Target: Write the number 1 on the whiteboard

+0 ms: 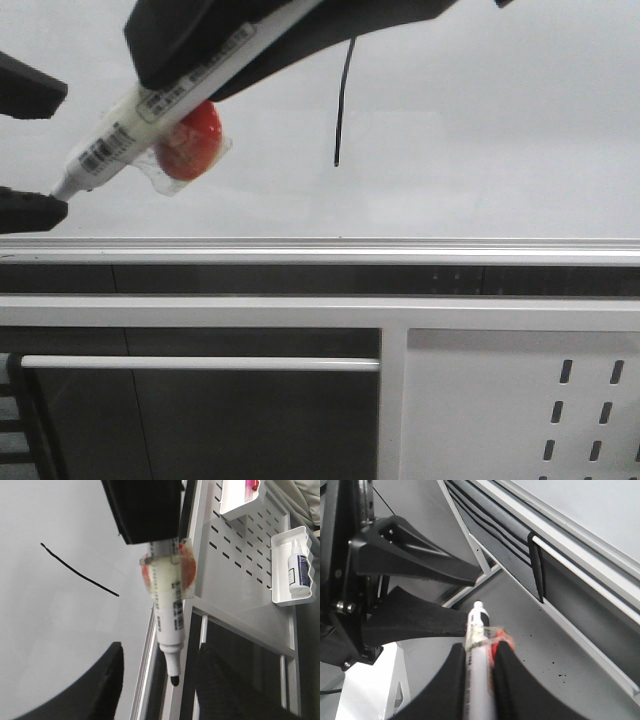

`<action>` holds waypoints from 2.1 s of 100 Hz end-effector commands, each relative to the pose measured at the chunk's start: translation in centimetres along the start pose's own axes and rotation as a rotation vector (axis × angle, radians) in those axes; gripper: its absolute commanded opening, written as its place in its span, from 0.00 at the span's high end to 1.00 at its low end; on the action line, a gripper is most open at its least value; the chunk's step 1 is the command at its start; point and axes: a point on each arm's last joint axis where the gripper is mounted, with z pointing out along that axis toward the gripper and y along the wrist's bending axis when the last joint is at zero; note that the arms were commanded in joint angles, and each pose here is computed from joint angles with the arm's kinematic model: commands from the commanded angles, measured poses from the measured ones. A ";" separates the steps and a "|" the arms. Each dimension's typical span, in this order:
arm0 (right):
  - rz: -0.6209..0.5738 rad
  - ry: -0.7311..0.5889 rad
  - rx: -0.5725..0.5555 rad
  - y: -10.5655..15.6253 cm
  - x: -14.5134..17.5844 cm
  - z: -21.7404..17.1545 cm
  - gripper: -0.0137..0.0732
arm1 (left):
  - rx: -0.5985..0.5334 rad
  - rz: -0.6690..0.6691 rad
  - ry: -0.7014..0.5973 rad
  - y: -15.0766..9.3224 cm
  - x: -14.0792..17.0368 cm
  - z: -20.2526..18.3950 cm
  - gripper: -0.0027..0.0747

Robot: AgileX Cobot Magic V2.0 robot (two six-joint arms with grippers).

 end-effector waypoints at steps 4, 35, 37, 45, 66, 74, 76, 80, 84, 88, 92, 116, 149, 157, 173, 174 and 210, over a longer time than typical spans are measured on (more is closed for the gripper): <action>-0.004 -0.121 -0.022 0.5 -1.9 -1.0 0.90 | -0.019 0.016 -0.039 0.9 -0.9 -0.1 0.57; -0.010 -0.112 -0.028 0.8 -1.7 0.4 0.90 | -0.016 0.017 -0.043 0.9 -0.9 -0.1 0.57; -0.010 -0.118 -0.029 0.8 -1.8 0.4 0.90 | -0.016 0.017 -0.043 0.9 -0.9 -0.1 0.57; -0.011 -0.127 -0.032 0.9 -2.1 0.3 0.90 | -0.016 0.017 -0.043 0.9 -0.9 -0.1 0.57; -0.019 -0.143 -0.035 1.1 -2.6 0.1 0.90 | -0.016 0.000 -0.043 0.9 -0.9 -0.1 0.57; -0.019 -0.143 -0.035 1.1 -2.6 0.1 0.90 | -0.016 0.000 -0.043 0.9 -0.9 -0.1 0.57; -0.019 -0.141 -0.035 1.1 -2.6 0.1 0.90 | -0.017 0.000 -0.041 0.9 -0.9 -0.1 0.57; -0.019 -0.141 -0.035 1.1 -2.6 0.1 0.90 | -0.017 0.000 -0.041 0.9 -0.9 -0.1 0.57; -0.019 -0.139 -0.035 1.1 -2.6 0.1 0.90 | -0.018 0.000 -0.040 0.9 -0.9 -0.1 0.57; -0.019 -0.137 -0.035 1.1 -2.6 0.2 0.90 | -0.019 0.000 -0.038 0.9 -0.9 -0.1 0.57; -0.019 -0.135 -0.035 1.0 -2.6 0.2 0.90 | -0.019 0.000 -0.038 0.9 -0.9 -0.1 0.57; -0.020 -0.122 -0.034 1.0 -2.4 0.2 0.90 | -0.030 -0.008 -0.020 1.0 -0.7 -0.1 0.59; -0.026 -0.116 -0.043 1.3 -2.3 0.2 0.90 | -0.026 -0.023 -0.025 1.0 -0.8 -0.1 0.93; -0.030 -0.113 -0.051 1.6 -2.3 0.2 0.90 | -0.026 -0.023 -0.025 1.0 -0.8 -0.1 0.97; -0.030 -0.113 -0.051 1.6 -2.3 0.2 0.90 | -0.025 -0.051 -0.026 1.0 -0.8 -0.1 0.99; -0.030 -0.113 -0.051 1.6 -2.3 0.2 0.90 | -0.025 -0.053 -0.026 1.0 -0.8 -0.1 0.99; -0.008 -0.121 -0.060 1.6 -2.3 0.2 0.87 | -0.028 -0.055 -0.021 1.0 -0.7 -0.1 0.99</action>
